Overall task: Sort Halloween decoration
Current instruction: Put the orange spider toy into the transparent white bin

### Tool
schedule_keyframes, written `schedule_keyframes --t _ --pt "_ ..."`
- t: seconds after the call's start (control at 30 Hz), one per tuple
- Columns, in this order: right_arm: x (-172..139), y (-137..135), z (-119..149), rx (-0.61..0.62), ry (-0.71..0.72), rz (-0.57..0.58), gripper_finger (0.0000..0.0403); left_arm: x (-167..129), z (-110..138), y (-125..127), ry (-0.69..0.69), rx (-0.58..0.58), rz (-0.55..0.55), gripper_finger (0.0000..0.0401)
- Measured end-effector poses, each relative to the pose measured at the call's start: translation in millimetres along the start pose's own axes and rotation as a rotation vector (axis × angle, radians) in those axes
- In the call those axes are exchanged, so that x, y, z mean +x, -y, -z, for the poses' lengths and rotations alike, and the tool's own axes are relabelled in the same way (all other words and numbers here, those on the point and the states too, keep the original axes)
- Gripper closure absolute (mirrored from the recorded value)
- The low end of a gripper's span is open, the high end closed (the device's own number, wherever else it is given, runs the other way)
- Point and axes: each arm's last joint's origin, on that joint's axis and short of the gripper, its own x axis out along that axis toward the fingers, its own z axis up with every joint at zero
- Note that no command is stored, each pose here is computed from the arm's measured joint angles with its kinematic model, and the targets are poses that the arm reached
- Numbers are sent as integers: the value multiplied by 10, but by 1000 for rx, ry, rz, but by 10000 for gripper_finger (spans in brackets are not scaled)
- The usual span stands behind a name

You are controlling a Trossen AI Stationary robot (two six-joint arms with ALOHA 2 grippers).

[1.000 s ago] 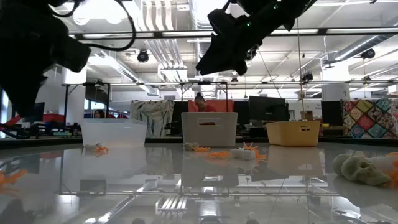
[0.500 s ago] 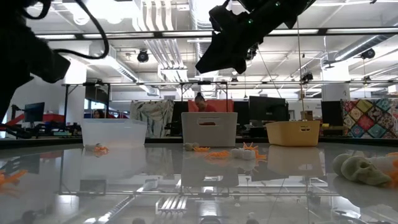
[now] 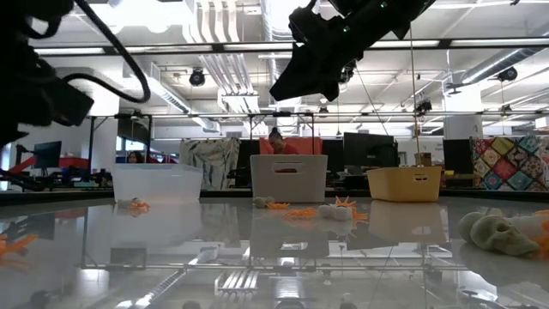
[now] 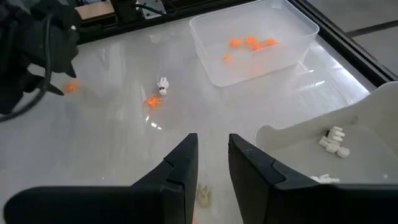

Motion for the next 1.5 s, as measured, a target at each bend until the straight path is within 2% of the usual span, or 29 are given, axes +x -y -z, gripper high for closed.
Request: schedule_keyframes --t 0.13,0.33,0.5,0.87,1.03,1.3,1.5 --pt "1 0 3 -6 -1 0 330 79 -2 69 1 13 -46 214" --pt "0 -1 3 -3 -1 0 326 127 2 104 1 20 -67 218" --pt "-1 -44 20 -2 -6 -10 324 115 2 98 2 38 -62 246" --pt "-15 -186 48 -16 -12 -45 334 127 0 70 2 93 -88 341" --pt "-15 -189 49 2 -13 -46 332 129 0 67 2 117 -91 360" --pt "-15 -188 49 3 -12 -45 331 128 -1 70 2 122 -88 365" --pt "-15 -188 49 1 -12 -45 333 77 -2 104 16 127 -75 396"
